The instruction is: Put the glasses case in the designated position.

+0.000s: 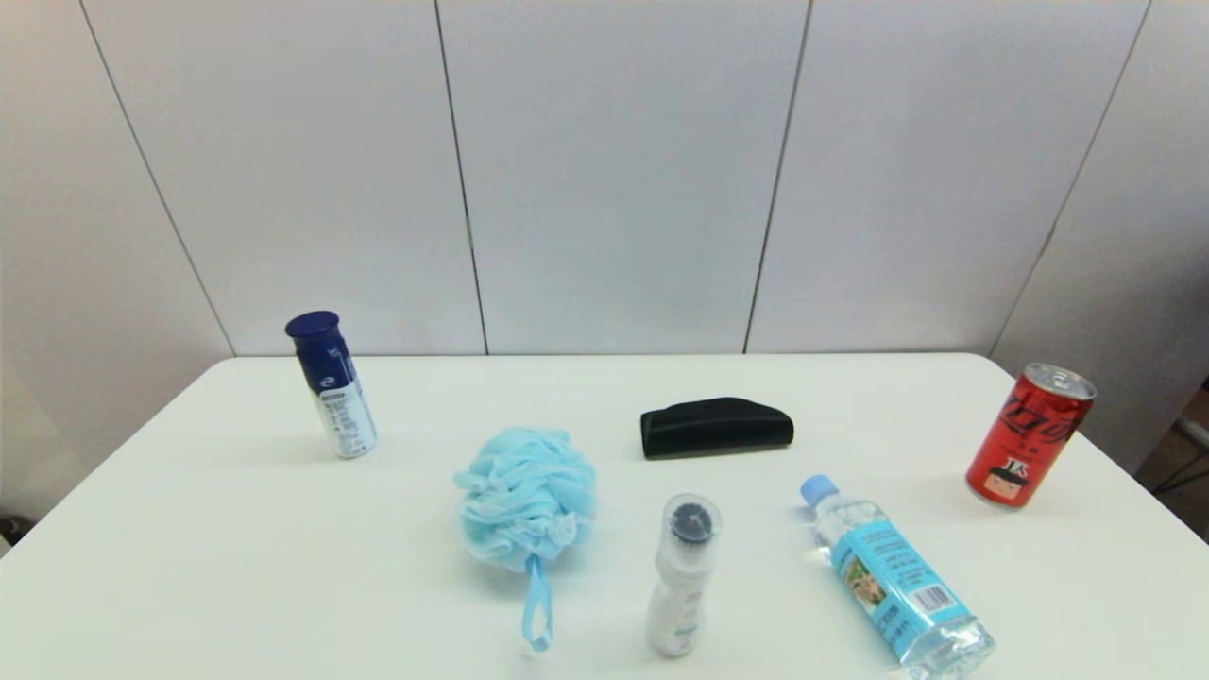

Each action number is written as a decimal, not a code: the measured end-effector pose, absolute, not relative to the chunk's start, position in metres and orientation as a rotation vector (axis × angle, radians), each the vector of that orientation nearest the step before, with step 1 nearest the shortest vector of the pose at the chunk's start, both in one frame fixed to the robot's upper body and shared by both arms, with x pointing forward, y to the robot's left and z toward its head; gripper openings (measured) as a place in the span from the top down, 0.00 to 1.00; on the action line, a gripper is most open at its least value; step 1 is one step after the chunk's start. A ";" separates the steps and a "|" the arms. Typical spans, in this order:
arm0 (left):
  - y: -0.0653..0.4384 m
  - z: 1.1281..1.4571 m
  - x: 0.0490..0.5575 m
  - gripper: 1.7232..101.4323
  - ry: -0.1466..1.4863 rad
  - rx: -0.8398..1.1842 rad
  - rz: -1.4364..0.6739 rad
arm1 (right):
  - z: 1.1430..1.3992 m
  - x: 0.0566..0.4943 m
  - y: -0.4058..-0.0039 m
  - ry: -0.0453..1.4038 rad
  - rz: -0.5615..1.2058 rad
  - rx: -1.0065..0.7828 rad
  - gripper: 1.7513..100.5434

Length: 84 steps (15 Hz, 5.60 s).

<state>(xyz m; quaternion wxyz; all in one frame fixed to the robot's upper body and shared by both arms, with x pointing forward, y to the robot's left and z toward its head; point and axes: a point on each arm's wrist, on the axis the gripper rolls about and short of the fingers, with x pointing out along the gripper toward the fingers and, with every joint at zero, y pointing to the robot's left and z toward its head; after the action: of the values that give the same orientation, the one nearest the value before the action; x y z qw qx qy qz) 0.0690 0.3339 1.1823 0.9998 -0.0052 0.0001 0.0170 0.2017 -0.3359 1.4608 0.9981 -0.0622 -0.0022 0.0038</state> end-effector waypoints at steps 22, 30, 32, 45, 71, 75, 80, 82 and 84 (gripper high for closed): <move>0.334 1.182 0.069 0.04 0.000 -0.010 0.034 | 1.409 0.393 -0.242 0.604 0.831 -0.926 0.03; 0.334 1.182 0.069 0.04 0.000 -0.010 0.034 | 1.362 0.438 -0.204 0.599 0.890 -1.026 0.03; 0.334 1.182 0.069 0.04 0.000 -0.010 0.034 | 1.349 0.450 -0.199 0.615 0.876 -1.037 0.03; 0.334 1.182 0.069 0.04 0.000 -0.010 0.034 | 1.290 0.482 -0.189 0.753 0.901 -1.072 0.03; 0.334 1.182 0.069 0.04 0.000 -0.010 0.034 | 1.234 0.509 -0.167 0.798 0.861 -1.032 0.03; 0.334 1.182 0.069 0.04 0.000 -0.010 0.035 | 1.232 0.510 -0.166 0.804 0.861 -1.028 0.24; 0.334 1.182 0.069 0.04 0.000 -0.010 0.034 | 1.231 0.511 -0.167 0.806 0.859 -1.024 0.56; 0.334 1.182 0.069 0.04 0.000 -0.010 0.034 | 1.233 0.510 -0.168 0.806 0.857 -1.022 0.70; 0.334 1.182 0.069 0.04 0.000 -0.010 0.034 | 1.235 0.509 -0.169 0.807 0.855 -1.021 0.72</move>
<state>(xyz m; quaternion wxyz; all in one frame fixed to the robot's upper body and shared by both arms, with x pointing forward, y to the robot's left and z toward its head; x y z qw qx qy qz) 0.0690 0.3340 1.1823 0.9998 -0.0052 0.0001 0.0172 0.5092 -0.1692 1.2350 0.7119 -0.4605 0.3641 0.3855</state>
